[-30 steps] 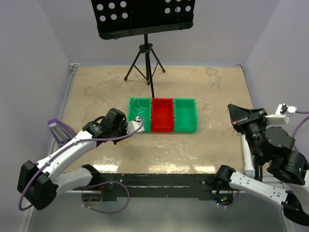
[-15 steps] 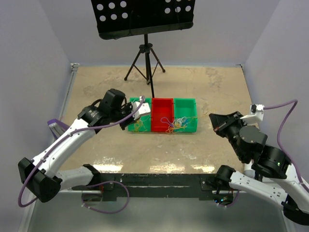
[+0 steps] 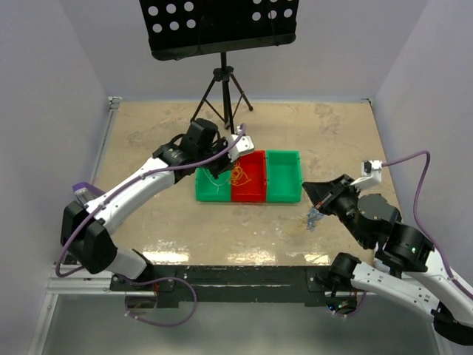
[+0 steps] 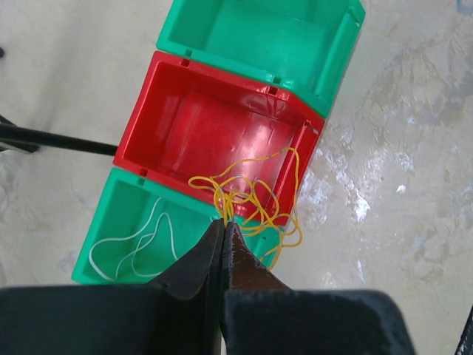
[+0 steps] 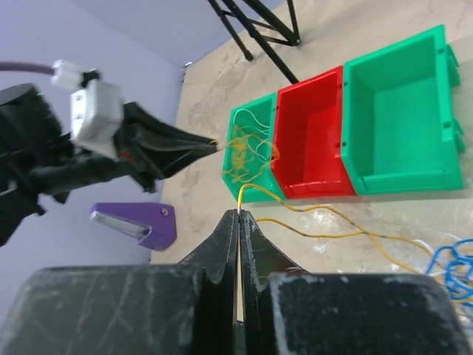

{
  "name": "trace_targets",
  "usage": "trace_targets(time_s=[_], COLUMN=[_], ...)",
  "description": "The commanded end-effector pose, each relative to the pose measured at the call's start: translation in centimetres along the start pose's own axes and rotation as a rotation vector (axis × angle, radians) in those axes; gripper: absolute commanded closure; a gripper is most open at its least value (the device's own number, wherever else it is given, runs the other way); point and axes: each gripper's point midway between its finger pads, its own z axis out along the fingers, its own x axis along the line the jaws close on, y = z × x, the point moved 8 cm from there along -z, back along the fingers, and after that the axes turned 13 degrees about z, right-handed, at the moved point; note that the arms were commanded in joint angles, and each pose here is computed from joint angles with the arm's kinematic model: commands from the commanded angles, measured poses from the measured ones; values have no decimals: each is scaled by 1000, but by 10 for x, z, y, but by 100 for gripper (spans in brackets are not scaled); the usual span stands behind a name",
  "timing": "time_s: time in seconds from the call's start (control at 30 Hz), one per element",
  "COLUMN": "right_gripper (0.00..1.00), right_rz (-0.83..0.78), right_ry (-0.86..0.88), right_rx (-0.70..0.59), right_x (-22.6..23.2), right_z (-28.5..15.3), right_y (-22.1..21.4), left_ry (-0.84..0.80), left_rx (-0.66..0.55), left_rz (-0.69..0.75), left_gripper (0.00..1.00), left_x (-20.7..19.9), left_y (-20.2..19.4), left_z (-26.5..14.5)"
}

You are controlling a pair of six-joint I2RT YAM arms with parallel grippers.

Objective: Untangle the cables

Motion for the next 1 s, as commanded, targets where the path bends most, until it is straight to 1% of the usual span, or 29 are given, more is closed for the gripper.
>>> trace_targets(time_s=[0.0, 0.1, 0.23, 0.37, 0.4, 0.43, 0.5, 0.53, 0.6, 0.67, 0.77, 0.83, 0.87, 0.97], right_gripper=[100, 100, 100, 100, 100, 100, 100, 100, 100, 100, 100, 100, 100, 100], right_rz=[2, -3, -14, -33, -35, -41, -47, -49, -56, -60, -66, -68, -67, -66], right_ry=[83, 106, 125, 141, 144, 148, 154, 155, 163, 165, 174, 177, 180, 197], right_rx=[45, 66, 91, 109, 115, 118, 130, 133, 140, 148, 158, 162, 164, 168], right_x=[11, 11, 10, 11, 11, 12, 12, 12, 13, 13, 15, 16, 17, 20], right_z=[3, 6, 9, 11, 11, 12, 13, 14, 16, 18, 20, 21, 22, 22], right_y=[-7, -12, -18, -21, -22, -23, -25, -26, -28, -31, -33, -34, -34, -34], left_ry=[44, 72, 177, 162, 147, 140, 128, 131, 134, 138, 122, 60, 20, -184], left_rx=[-46, -31, -14, -17, -12, -5, 1, 2, 5, -3, -38, -87, -111, -162], left_rz=[-8, -18, -31, -55, -64, -70, -76, -78, -80, -80, -86, -89, -91, -115], left_gripper=[100, 100, 100, 100, 93, 81, 48, 39, 28, 18, 6, 0, 0, 0], left_x=[11, 14, 29, 29, 27, 26, 24, 24, 23, 23, 19, 11, 5, -24], left_y=[11, 2, -6, -11, -13, -15, -17, -17, -17, -12, 0, 10, 13, 13], left_z=[32, 55, 76, 95, 99, 101, 101, 100, 95, 86, 65, 52, 44, 33])
